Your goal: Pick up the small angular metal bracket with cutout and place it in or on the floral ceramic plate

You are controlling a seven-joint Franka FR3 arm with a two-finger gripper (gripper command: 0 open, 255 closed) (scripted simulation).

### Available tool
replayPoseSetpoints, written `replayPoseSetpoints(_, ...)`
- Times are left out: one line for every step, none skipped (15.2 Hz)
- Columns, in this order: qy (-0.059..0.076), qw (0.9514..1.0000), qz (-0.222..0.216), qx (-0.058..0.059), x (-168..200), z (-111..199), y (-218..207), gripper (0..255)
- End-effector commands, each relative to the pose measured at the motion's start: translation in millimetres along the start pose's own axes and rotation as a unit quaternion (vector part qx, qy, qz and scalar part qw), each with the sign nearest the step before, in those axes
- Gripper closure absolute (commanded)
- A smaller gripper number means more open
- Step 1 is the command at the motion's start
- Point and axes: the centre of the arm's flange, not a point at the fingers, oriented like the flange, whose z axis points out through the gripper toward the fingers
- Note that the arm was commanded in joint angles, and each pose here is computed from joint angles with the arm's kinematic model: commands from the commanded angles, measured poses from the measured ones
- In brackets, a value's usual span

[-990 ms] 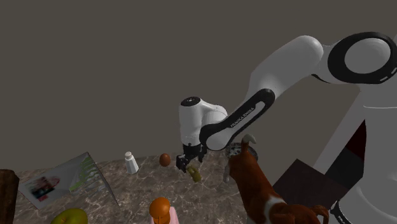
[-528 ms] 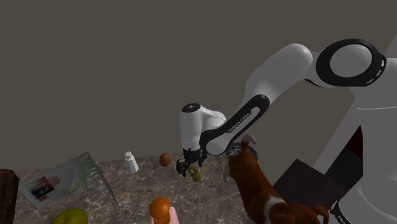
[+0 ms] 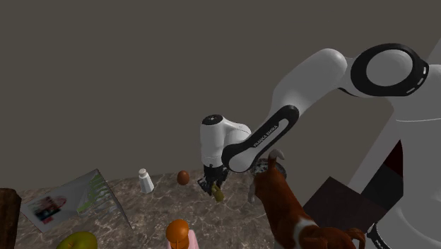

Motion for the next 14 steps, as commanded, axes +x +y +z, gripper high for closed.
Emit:
replayPoseSetpoints(0.000,1.0000,-0.001,0.002,-1,1,-2,255)
replayPoseSetpoints(0.000,1.0000,-0.001,0.002,-1,2,-2,255)
replayPoseSetpoints(0.000,1.0000,-0.001,0.002,0,2,-3,255)
replayPoseSetpoints(0.000,1.0000,-0.001,0.002,0,2,-2,255)
replayPoseSetpoints(0.000,1.0000,-0.001,0.002,-1,2,-3,255)
replayPoseSetpoints(0.000,1.0000,-0.001,0.002,0,2,-3,255)
replayPoseSetpoints(0.000,1.0000,-0.001,0.002,1,2,-3,255)
replayPoseSetpoints(0.000,1.0000,-0.001,0.002,-1,1,-2,255)
replayPoseSetpoints(0.000,1.0000,-0.001,0.002,-1,-4,-2,255)
replayPoseSetpoints(0.000,1.0000,-0.001,0.002,-1,-9,-2,255)
replayPoseSetpoints(0.000,1.0000,-0.001,0.002,-2,-14,-2,255)
replayPoseSetpoints(0.000,1.0000,-0.001,0.002,-2,-20,-2,255)
replayPoseSetpoints(0.000,1.0000,-0.001,0.002,-2,-25,-2,255)
replayPoseSetpoints(0.000,1.0000,-0.001,0.002,-2,-30,-2,255)
